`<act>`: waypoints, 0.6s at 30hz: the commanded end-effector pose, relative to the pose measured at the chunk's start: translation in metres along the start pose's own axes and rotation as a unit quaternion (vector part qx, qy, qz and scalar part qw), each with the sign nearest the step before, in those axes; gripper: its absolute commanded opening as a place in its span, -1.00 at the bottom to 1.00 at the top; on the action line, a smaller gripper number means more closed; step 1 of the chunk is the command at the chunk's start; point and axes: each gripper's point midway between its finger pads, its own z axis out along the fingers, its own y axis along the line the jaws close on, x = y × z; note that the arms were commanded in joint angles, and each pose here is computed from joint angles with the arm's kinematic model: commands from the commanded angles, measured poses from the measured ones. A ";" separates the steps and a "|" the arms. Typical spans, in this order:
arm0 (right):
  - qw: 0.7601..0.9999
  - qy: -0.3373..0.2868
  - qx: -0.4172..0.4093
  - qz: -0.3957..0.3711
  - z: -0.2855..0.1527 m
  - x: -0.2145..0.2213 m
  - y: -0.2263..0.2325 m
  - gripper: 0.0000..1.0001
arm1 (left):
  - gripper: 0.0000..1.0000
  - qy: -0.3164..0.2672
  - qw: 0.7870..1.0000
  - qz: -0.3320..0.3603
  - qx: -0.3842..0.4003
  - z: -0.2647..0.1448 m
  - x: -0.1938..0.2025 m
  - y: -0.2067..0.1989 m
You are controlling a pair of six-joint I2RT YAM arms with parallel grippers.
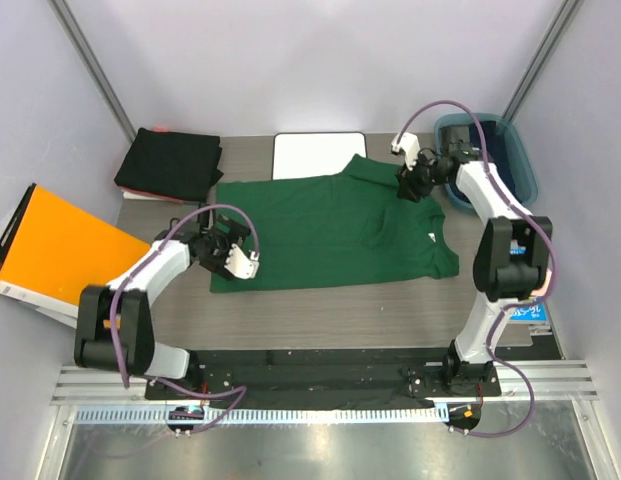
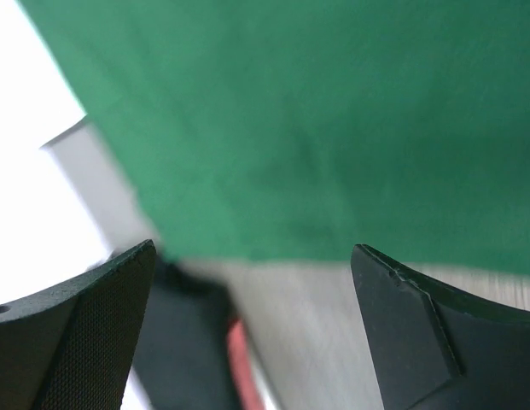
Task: Fold and stack the t-shirts
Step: Fold the flattened tshirt in 1/3 of the way
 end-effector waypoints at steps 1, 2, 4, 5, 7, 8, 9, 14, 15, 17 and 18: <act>0.993 -0.026 -0.097 0.054 0.032 -0.028 0.033 -0.08 | 0.90 -0.016 0.999 0.034 -0.007 0.028 0.000 0.019; 0.994 -0.028 -0.105 0.030 0.037 -0.034 0.033 -0.09 | 0.90 -0.013 0.999 0.032 0.012 0.039 0.004 0.012; 0.988 -0.008 -0.151 0.033 0.052 -0.025 0.051 -0.12 | 0.88 0.003 0.999 0.028 0.018 0.044 0.012 0.020; 0.986 -0.004 -0.167 0.020 0.053 -0.030 0.058 -0.13 | 0.88 0.012 0.999 0.024 0.027 0.049 0.014 0.020; 0.983 0.001 -0.181 0.017 0.060 -0.028 0.062 -0.15 | 0.87 0.019 1.000 0.002 0.016 0.049 0.018 0.033; 0.982 0.004 -0.188 0.012 0.063 -0.028 0.067 -0.14 | 0.87 0.021 1.000 -0.003 0.015 0.050 0.020 0.036; 0.982 0.005 -0.191 0.005 0.066 -0.026 0.068 -0.14 | 0.87 0.025 0.999 -0.008 0.020 0.052 0.023 0.034; 0.979 0.036 -0.199 -0.007 0.079 -0.007 0.074 -0.10 | 0.85 0.027 0.999 -0.003 0.019 0.054 0.022 0.035; 0.980 0.042 -0.196 -0.006 0.081 -0.003 0.073 -0.10 | 0.86 0.026 0.999 -0.004 0.022 0.054 0.021 0.033; 0.980 0.051 -0.190 -0.011 0.085 0.004 0.071 -0.10 | 0.86 0.024 1.000 -0.001 0.019 0.052 0.017 0.033; 0.981 0.058 -0.186 -0.012 0.087 0.009 0.069 -0.10 | 0.86 0.021 1.000 -0.002 0.021 0.052 0.015 0.030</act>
